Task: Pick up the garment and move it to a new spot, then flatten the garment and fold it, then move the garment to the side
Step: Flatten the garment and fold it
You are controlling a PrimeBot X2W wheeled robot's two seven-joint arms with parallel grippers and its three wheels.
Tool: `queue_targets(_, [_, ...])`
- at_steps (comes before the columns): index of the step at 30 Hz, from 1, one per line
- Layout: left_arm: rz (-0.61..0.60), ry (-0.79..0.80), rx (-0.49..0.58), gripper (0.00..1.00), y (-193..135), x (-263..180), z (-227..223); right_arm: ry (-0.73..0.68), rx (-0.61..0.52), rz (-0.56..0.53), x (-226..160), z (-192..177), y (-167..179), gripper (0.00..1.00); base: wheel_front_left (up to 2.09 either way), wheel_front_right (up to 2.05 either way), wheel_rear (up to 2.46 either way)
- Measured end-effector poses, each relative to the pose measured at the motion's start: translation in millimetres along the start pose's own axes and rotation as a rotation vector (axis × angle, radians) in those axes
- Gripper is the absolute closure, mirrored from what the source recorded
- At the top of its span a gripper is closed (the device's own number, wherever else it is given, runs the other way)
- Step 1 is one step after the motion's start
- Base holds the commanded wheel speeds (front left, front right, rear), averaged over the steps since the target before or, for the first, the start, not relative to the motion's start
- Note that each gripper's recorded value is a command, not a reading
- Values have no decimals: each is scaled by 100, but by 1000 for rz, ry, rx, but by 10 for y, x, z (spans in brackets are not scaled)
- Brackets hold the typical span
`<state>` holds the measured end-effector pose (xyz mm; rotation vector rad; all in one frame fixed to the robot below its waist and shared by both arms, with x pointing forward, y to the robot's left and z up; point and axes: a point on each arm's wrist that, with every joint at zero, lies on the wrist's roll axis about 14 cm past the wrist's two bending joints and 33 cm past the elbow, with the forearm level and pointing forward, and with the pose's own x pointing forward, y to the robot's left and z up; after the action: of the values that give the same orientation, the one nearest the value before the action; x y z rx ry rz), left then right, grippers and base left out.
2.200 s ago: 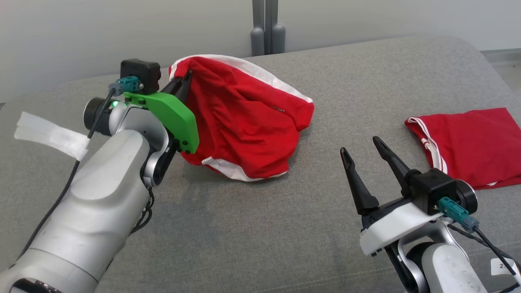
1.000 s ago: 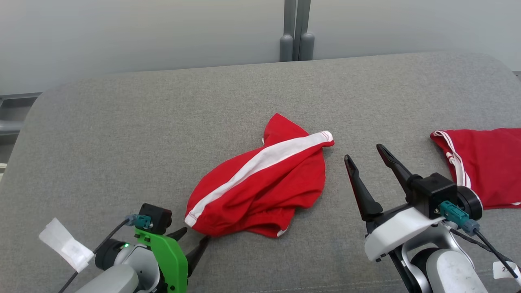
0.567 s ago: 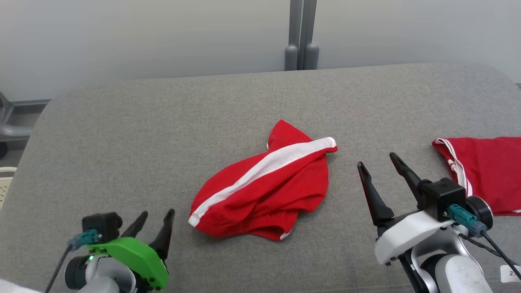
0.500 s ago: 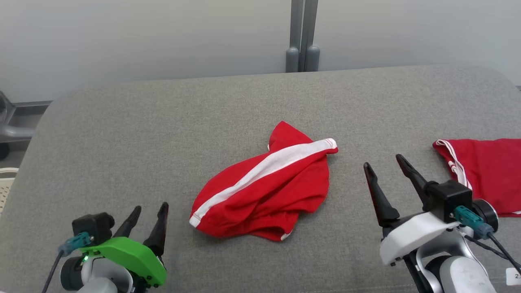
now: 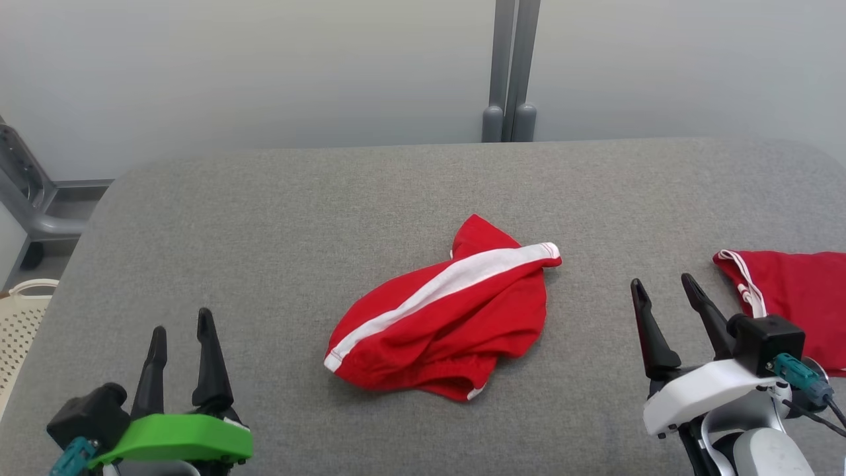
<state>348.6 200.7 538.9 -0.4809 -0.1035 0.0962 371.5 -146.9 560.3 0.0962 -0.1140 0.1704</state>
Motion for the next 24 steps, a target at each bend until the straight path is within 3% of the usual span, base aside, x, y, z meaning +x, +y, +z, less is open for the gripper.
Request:
queue_targets(8, [76, -53, 53, 0, 189, -227, 17, 9, 34, -14, -39, -127, -35, 0, 0, 0, 0])
queue_targets(24, [-16, 8, 250, 0, 199, -547, -200, 80, 44, -49, -216, -435, -120, 0, 0, 0, 0])
